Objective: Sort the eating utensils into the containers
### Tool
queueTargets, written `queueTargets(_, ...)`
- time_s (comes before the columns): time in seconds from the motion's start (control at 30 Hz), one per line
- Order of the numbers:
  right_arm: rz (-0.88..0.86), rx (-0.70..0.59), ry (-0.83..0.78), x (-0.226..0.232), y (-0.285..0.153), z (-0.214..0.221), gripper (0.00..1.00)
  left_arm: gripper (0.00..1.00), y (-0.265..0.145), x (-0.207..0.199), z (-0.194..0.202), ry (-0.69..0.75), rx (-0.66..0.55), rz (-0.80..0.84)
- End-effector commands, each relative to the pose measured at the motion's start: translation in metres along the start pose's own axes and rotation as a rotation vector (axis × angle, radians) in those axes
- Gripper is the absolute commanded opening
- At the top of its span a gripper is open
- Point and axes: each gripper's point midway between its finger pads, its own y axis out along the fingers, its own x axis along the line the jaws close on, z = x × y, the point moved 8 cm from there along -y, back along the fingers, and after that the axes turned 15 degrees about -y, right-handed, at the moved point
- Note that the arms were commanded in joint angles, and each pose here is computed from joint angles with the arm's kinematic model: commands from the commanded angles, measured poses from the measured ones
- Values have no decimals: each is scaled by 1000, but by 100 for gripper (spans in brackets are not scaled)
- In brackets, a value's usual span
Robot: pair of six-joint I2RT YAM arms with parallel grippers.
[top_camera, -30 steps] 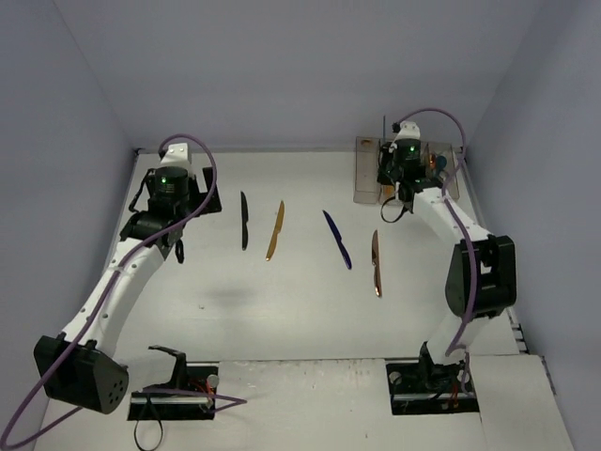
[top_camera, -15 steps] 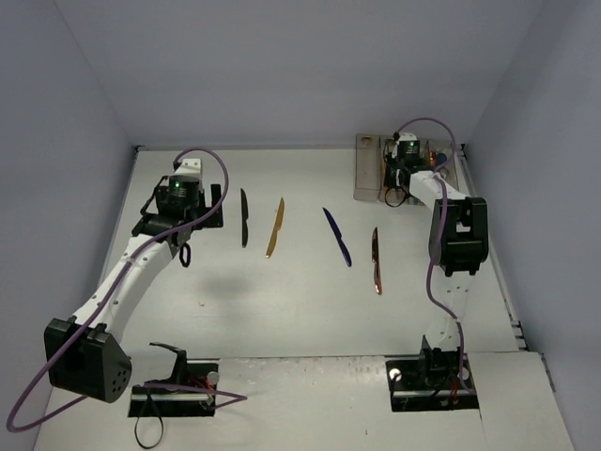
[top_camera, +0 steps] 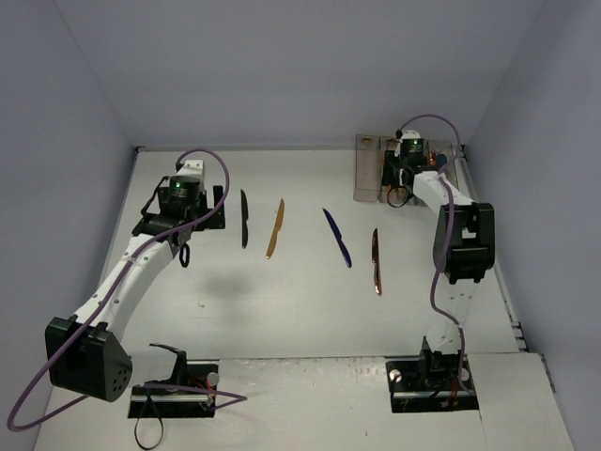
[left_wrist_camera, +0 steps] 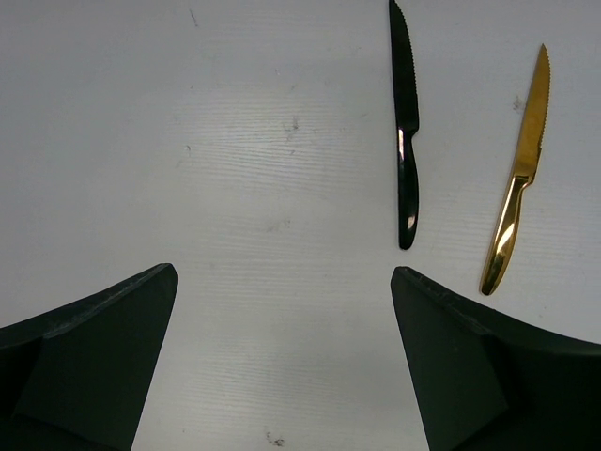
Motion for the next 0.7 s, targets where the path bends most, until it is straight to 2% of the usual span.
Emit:
queueTargets(0.0,59,-187,18,-6,-79,-53,46,97,-10,-9,-24,-41,-73,50)
queueTargets(0.07,51,-170,52,-1,-94,-47,52,98,-10,-9,-24,-43,-72,52)
queueTargets(0.2,-11,-106,128,18,-125,-23,72,97,-9,-8,-24,-46,-68,48)
queueTargets(0.27,-56,-19,110,35,-139,0,79,97,-9,-8,-24,-50,-66,47)
queueTargets(0.37,-75,43,89,54,-153,27,99,97,-8,-9,-23,-49,-61,49)
queueTargets(0.67,-156,207,74,82,-174,111,98,97,-8,-8,-24,-55,-62,50)
